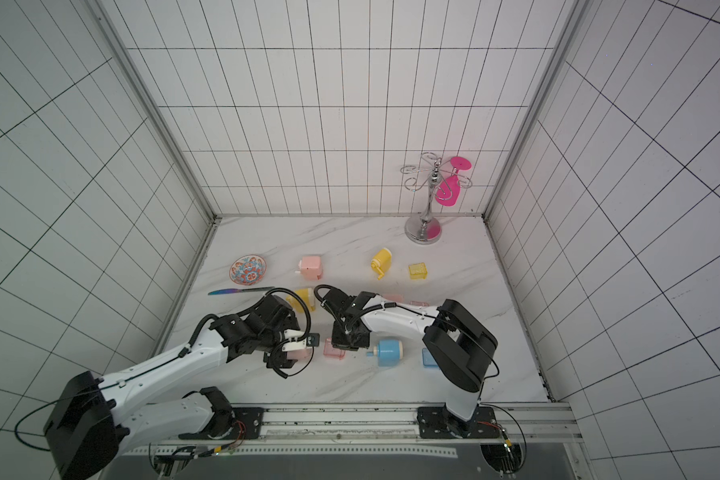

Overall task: Put the tray back into the pencil sharpener
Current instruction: Close the container of the pencil sharpener.

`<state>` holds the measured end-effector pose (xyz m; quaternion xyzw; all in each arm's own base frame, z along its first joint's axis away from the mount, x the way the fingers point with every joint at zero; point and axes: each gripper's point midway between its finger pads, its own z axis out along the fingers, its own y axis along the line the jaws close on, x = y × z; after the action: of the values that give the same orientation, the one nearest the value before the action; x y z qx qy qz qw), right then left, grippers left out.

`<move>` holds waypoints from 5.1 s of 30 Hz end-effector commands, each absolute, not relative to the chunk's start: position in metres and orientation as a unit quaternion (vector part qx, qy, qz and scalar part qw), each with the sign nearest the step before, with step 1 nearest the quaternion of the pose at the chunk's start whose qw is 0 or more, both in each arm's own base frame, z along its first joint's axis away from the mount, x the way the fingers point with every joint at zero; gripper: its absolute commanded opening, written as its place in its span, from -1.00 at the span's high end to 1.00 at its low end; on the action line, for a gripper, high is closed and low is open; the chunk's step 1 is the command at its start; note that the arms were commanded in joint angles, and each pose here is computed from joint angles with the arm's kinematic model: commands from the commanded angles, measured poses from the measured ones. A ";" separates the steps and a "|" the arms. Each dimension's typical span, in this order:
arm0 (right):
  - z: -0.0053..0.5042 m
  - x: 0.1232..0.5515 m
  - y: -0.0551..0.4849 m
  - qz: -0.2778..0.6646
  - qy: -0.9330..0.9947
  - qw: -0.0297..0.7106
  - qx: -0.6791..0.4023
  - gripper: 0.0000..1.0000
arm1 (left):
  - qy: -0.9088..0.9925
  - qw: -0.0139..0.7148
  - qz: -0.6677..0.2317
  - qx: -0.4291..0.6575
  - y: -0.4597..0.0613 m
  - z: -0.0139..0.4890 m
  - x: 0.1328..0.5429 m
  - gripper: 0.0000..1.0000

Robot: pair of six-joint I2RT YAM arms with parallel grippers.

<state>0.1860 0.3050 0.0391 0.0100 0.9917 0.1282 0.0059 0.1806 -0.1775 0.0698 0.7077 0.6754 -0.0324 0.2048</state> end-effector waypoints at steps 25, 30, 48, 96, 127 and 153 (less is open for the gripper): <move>0.044 0.184 0.319 0.143 0.990 0.015 0.002 0.81 | 0.671 0.247 -0.037 0.698 -0.171 0.079 0.179 -0.70; 0.043 0.182 0.323 0.143 0.990 0.012 -0.003 0.82 | 0.676 0.247 -0.039 0.693 -0.168 0.075 0.181 -0.71; 0.049 0.183 0.334 0.157 0.987 0.020 -0.007 0.81 | 0.685 0.248 -0.052 0.683 -0.168 0.073 0.183 -0.58; 0.050 0.179 0.348 0.105 0.994 0.009 -0.033 0.75 | 0.679 0.267 -0.055 0.681 -0.172 0.078 0.184 -0.54; 0.042 0.178 0.356 0.129 0.992 0.010 -0.009 0.88 | 0.679 0.269 -0.055 0.681 -0.171 0.078 0.183 -0.53; 0.047 0.179 0.359 0.142 0.990 0.017 -0.013 0.72 | 0.679 0.270 -0.053 0.681 -0.171 0.078 0.184 -0.53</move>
<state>0.1830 0.3666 0.0491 -0.0203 0.9881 0.1517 0.0158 0.1847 -0.1694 0.0775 0.6781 0.6851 -0.0483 0.2619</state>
